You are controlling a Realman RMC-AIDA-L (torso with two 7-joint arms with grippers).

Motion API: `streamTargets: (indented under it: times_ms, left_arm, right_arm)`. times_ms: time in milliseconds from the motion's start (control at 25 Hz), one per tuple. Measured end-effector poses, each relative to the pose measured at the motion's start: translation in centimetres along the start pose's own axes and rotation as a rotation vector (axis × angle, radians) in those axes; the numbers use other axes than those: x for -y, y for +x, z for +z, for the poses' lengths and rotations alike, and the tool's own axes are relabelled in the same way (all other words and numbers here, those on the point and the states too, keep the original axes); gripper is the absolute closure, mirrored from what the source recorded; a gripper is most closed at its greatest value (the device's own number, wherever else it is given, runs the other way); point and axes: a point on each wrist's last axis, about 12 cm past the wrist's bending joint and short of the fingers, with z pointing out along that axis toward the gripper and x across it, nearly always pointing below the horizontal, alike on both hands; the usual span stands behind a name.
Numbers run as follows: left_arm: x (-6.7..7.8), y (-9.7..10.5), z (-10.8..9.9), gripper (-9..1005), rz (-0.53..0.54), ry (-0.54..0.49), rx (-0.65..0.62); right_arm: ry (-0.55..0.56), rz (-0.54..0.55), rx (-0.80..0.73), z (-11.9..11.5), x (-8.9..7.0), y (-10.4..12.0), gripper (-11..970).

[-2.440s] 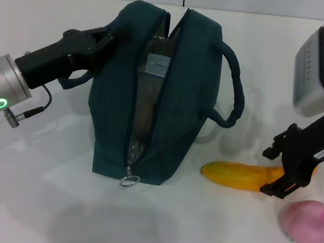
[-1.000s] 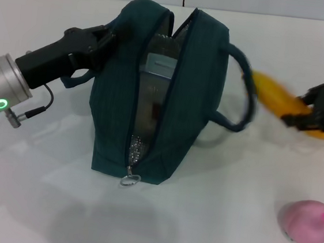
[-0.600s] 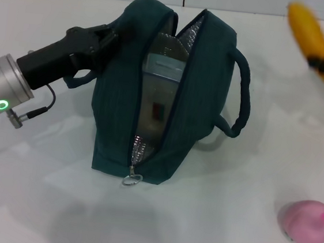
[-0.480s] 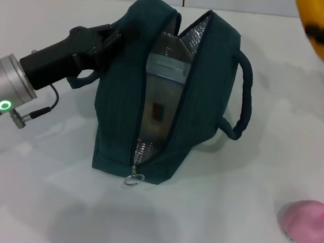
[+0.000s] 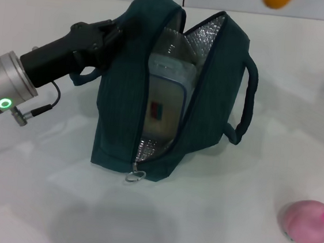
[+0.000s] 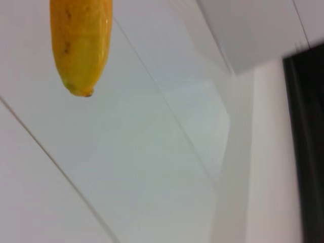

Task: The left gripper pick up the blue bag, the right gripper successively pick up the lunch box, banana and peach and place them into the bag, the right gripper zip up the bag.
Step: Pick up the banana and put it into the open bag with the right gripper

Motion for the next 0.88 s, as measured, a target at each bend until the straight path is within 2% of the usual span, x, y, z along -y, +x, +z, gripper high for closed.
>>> streamTargets:
  times_ms: [160,360,560,880]
  left_arm:
    - [0.0,0.0,0.1,947,0.003,0.002,-0.004]
    - [0.1,0.1,0.3,944,0.014,0.007,-0.004]
    - [0.2,0.3,0.3,941,0.024,0.008,0.004]
    - [0.2,0.4,0.3,937,0.025,0.006,0.005]
  right_arm:
    - [-0.007,0.204,0.012,1.6,0.4,2.3,547]
    - [-0.022,0.407,-0.148,3.9,-0.2,5.4,547]
    - [-0.076,0.471,-0.257,5.0,-1.2,6.9,547]
    - [-0.081,0.537,-0.238,4.2,-2.0,8.2,547]
